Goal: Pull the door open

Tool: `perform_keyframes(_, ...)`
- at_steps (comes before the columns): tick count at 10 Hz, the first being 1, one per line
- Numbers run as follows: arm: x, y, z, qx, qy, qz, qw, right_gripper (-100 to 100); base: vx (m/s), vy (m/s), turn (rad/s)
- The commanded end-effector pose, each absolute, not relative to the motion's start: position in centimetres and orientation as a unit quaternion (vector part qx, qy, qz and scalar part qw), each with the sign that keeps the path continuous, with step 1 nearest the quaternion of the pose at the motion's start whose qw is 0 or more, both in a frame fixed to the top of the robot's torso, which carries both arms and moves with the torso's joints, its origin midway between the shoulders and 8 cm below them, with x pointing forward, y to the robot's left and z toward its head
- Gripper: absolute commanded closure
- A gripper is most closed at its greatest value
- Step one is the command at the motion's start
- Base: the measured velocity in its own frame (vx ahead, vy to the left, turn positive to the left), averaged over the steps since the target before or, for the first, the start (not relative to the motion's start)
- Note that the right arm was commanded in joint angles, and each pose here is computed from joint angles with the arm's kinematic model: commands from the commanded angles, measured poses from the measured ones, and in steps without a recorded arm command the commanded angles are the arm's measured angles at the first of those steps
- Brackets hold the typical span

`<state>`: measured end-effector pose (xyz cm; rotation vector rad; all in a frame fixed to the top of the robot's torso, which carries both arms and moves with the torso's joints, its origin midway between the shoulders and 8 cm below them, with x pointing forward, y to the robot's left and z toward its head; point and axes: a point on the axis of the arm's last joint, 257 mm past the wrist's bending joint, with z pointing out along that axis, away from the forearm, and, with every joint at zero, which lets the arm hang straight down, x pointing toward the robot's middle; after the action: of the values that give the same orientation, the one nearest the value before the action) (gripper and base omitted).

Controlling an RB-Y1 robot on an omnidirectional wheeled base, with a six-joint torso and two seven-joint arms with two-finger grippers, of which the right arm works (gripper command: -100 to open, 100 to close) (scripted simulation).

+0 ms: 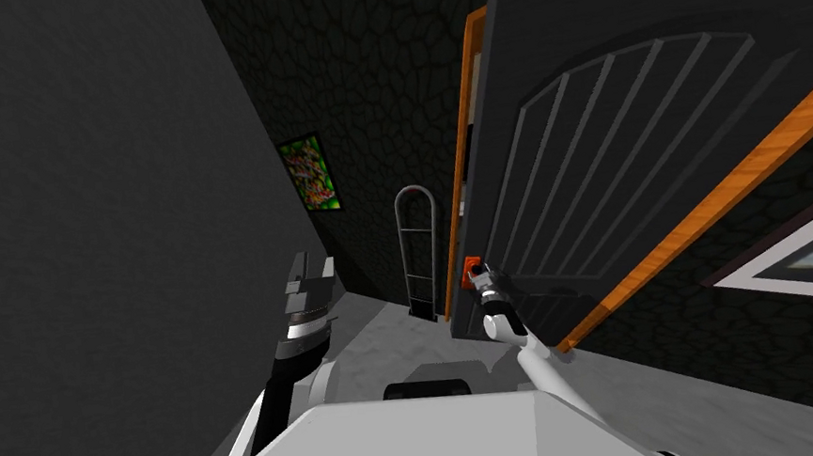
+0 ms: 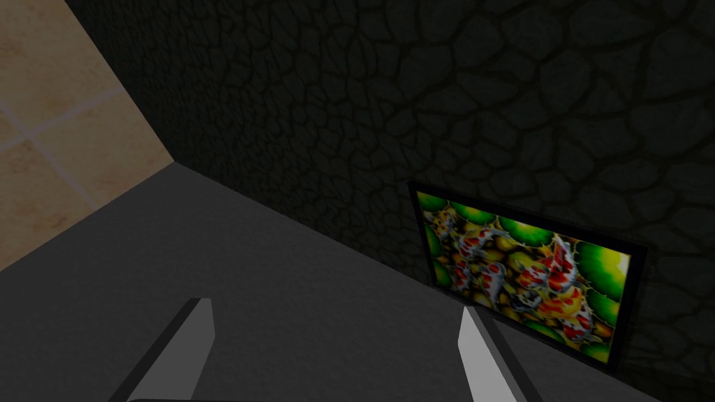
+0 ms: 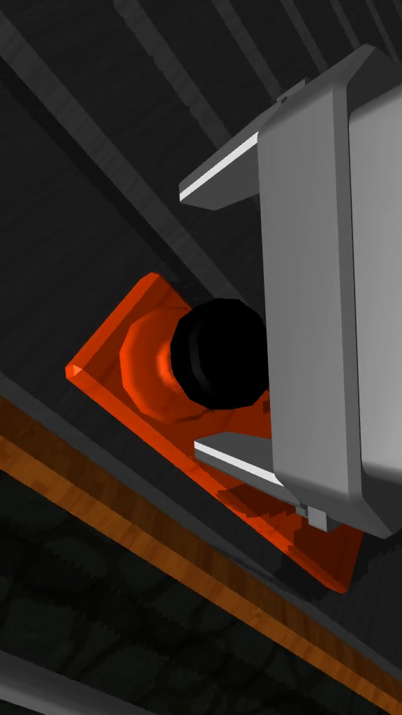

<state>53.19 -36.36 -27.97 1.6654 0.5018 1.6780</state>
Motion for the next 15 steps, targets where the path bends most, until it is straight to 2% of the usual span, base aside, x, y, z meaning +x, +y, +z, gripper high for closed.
perform_keyframes(1, 53.4, -36.0, -28.1, 0.655, 0.167, 0.661, 0.326, -100, -0.052, -0.023, 0.013)
perform_keyframes(15, 54.6, -31.5, -29.5, 0.703, -0.050, 0.704, 0.090, -100, -0.072, -0.028, 0.015)
